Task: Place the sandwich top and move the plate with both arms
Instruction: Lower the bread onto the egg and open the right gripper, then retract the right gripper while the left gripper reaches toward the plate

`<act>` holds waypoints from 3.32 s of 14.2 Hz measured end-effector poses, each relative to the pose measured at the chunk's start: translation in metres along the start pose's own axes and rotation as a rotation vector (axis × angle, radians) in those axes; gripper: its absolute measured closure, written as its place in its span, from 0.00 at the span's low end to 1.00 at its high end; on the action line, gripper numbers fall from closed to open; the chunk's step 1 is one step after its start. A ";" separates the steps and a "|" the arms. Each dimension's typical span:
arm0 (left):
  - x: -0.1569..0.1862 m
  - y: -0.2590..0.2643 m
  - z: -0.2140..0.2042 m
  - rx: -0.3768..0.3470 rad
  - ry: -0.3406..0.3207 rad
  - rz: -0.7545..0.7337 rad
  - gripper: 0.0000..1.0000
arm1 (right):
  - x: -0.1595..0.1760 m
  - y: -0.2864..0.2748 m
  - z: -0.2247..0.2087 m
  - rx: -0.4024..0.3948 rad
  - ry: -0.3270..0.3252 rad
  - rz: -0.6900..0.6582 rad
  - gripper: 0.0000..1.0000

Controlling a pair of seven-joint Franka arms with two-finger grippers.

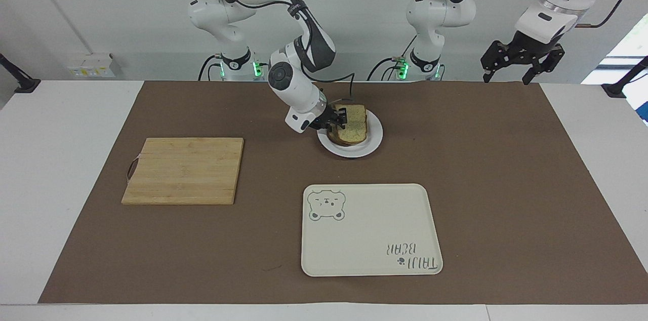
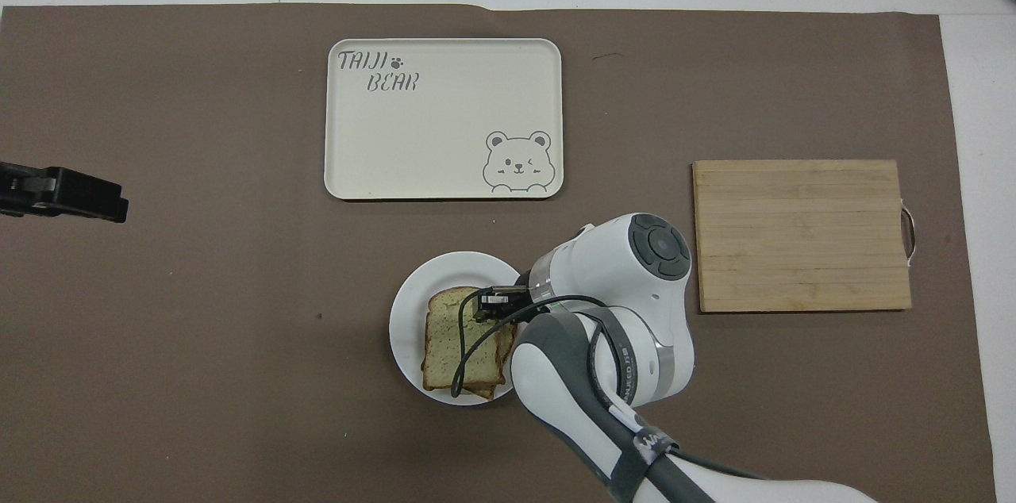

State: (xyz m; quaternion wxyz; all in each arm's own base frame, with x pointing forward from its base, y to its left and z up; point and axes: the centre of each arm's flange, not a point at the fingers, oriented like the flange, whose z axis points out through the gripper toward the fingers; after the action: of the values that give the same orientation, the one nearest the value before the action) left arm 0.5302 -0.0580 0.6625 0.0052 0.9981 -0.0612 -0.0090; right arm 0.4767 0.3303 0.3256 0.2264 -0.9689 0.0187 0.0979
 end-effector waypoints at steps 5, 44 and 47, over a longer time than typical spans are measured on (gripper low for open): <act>0.000 0.000 0.000 0.000 0.000 0.000 0.00 | 0.033 0.035 -0.061 -0.090 0.127 -0.039 0.00; 0.003 0.004 0.077 -0.610 -0.020 0.133 0.00 | -0.047 0.143 -0.440 -0.380 0.279 0.137 0.00; 0.002 0.004 0.093 -0.658 -0.014 0.167 0.00 | -0.056 0.178 -0.457 -0.375 0.269 0.210 0.00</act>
State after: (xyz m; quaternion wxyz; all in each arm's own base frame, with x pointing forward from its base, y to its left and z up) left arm 0.5301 -0.0628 0.5694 0.3274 0.9343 -0.1366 -0.0348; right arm 0.4902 -0.0318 0.6611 0.0267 -0.9910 0.1308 -0.0069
